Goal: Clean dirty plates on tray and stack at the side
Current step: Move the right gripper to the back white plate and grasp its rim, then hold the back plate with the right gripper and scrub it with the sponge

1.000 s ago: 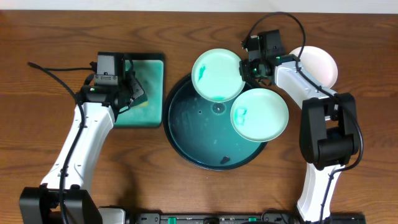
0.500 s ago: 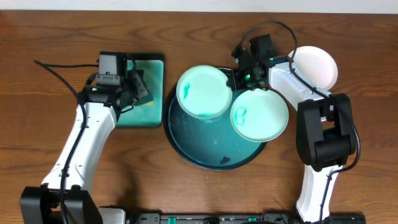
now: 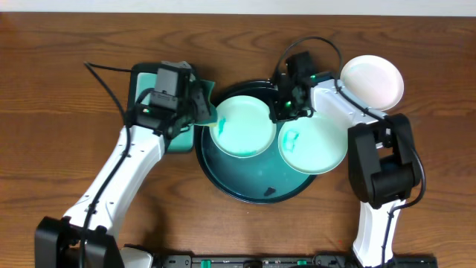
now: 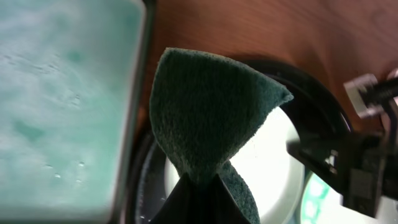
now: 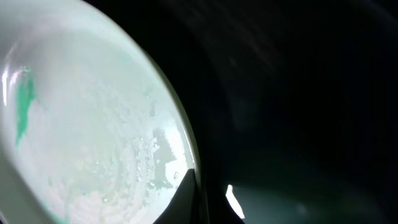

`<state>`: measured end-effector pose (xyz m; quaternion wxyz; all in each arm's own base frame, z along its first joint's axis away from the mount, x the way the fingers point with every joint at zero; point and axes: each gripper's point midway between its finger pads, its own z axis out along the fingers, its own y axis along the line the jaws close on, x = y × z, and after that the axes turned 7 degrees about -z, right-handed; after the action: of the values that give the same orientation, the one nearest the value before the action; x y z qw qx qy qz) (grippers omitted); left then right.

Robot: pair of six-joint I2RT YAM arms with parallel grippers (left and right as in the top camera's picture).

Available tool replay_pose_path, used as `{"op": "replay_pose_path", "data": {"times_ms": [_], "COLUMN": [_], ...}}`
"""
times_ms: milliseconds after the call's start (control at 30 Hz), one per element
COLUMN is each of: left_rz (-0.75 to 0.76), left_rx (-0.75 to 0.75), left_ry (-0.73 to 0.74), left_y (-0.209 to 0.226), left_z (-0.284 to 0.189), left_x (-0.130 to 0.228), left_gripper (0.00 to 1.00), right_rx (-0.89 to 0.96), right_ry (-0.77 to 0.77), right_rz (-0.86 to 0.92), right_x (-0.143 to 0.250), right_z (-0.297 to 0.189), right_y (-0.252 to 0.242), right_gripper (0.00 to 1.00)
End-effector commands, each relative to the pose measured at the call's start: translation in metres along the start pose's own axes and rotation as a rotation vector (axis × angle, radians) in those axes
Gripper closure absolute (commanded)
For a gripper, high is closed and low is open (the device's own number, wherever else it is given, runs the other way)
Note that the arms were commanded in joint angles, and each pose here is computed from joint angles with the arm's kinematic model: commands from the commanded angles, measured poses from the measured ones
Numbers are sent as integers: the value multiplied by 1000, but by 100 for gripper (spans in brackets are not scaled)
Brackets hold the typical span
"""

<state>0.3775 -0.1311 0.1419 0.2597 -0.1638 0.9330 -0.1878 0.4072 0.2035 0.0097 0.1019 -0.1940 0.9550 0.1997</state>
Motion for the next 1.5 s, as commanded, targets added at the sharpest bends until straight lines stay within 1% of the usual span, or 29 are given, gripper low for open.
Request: {"op": "replay_pose_path", "data": {"times_ms": [0, 133, 233, 333, 467, 533, 633, 733, 833, 900, 1000, 1033, 1100, 1233, 1267, 1333, 1433, 1467], "left_rz": [-32, -49, -23, -11, -3, -4, 0, 8, 45, 63, 58, 51, 31, -3, -3, 2, 32, 42], "left_rx": [-10, -27, 14, 3, -109, -189, -311, -428, -527, -557, -524, -460, -319, 38, 103, 146, 116, 65], "left_ry": [47, 104, 159, 168, 144, 156, 146, 102, 28, -13, -39, -32, 27, 224, 259, 288, 296, 297], "left_y": [-5, -9, -24, -28, -6, 14, 42, 67, 86, 90, 80, 66, 40, -26, -38, -47, -40, -28], "left_z": [16, 41, 58, 71, 93, 102, 102, 92, 78, 70, 64, 65, 72, 82, 83, 85, 93, 101], "left_x": [15, 35, 53, 63, 68, 73, 73, 64, 45, 34, 26, 26, 36, 66, 71, 78, 85, 88], "left_gripper": [93, 93, 93, 93, 93, 93, 93, 93, 93, 93, 93, 93, 93, 93, 93, 93, 93, 93], "right_rx": [-1, 91, 105, 106, 107, 107, 109, 109, 109, 109, 109, 109, 109, 109, 109, 109, 109, 110], "right_ry": [-32, -34, -21, -14, -14, -8, 3, 7, 6, 6, 6, 6, 6, 6, 6, 6, 6, 5], "right_rz": [-49, -54, -58, -56, -56, -53, -49, -49, -48, -48, -48, -48, -48, -48, -48, -48, -48, -48], "right_x": [-7, -8, -5, -3, -3, -1, 1, 2, 2, 2, 2, 2, 2, 2, 2, 2, 2, 2], "right_z": [-2, 1, 2, 2, 2, 2, 2, 2, 2, 2, 2, 2, 2, 2, 2, 2, 2, 2], "right_y": [18, 14, 15, 15, 15, 15, 14, 14, 14, 14, 14, 14, 14, 14, 14, 14, 14, 13], "right_gripper": [99, 99, 99, 99, 99, 99, 99, 99, 99, 99, 99, 99, 99, 99, 99, 99, 99, 99]}}
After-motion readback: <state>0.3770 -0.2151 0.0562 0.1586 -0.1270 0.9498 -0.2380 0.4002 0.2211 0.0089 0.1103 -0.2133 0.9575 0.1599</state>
